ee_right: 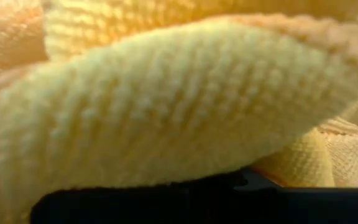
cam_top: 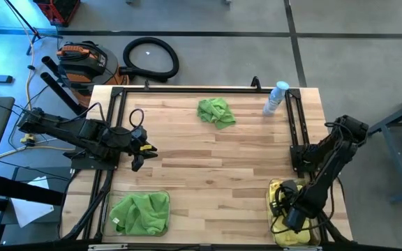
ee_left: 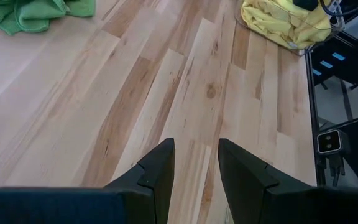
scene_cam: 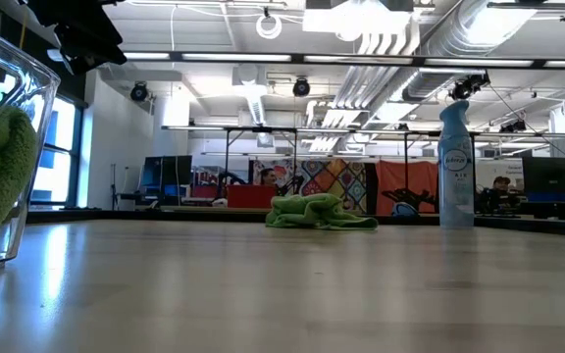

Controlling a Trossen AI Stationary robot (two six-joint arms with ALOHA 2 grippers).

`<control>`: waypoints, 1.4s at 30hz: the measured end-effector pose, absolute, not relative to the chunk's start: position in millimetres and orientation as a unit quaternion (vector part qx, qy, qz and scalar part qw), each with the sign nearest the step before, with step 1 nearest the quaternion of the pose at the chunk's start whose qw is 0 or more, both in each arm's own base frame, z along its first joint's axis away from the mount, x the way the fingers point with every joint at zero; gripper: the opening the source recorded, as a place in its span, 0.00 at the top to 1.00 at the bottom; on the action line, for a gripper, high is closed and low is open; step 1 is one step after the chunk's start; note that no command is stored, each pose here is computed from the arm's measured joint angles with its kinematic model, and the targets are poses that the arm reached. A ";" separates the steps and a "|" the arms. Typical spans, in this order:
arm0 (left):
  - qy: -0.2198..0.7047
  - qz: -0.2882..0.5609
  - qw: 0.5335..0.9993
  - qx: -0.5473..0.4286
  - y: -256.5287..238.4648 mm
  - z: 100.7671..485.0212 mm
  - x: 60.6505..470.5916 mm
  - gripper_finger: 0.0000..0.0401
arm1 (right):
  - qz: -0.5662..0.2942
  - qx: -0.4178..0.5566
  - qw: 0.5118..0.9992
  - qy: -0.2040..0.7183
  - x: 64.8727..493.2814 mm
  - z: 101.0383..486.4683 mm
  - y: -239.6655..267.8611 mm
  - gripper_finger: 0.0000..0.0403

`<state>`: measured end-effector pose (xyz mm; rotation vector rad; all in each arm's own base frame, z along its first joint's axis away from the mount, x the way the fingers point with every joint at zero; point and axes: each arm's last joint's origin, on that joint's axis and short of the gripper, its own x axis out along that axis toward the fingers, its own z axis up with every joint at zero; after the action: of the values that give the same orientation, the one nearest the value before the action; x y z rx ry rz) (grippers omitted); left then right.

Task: Sort microfiber towel by color & place in baskets
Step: Put the yellow microfiber towel into the right transparent bin

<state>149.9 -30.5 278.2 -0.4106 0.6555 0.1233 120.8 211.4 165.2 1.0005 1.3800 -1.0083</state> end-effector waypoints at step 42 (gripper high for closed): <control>0.319 0.065 0.921 -0.212 -30.4 278.0 149.8 0.72 | -0.415 0.411 0.619 0.525 145.3 291.7 228.4 0.56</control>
<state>149.8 -30.4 278.0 -0.4356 0.6554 0.1329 145.3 228.4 291.7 0.9465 1.2082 -0.9550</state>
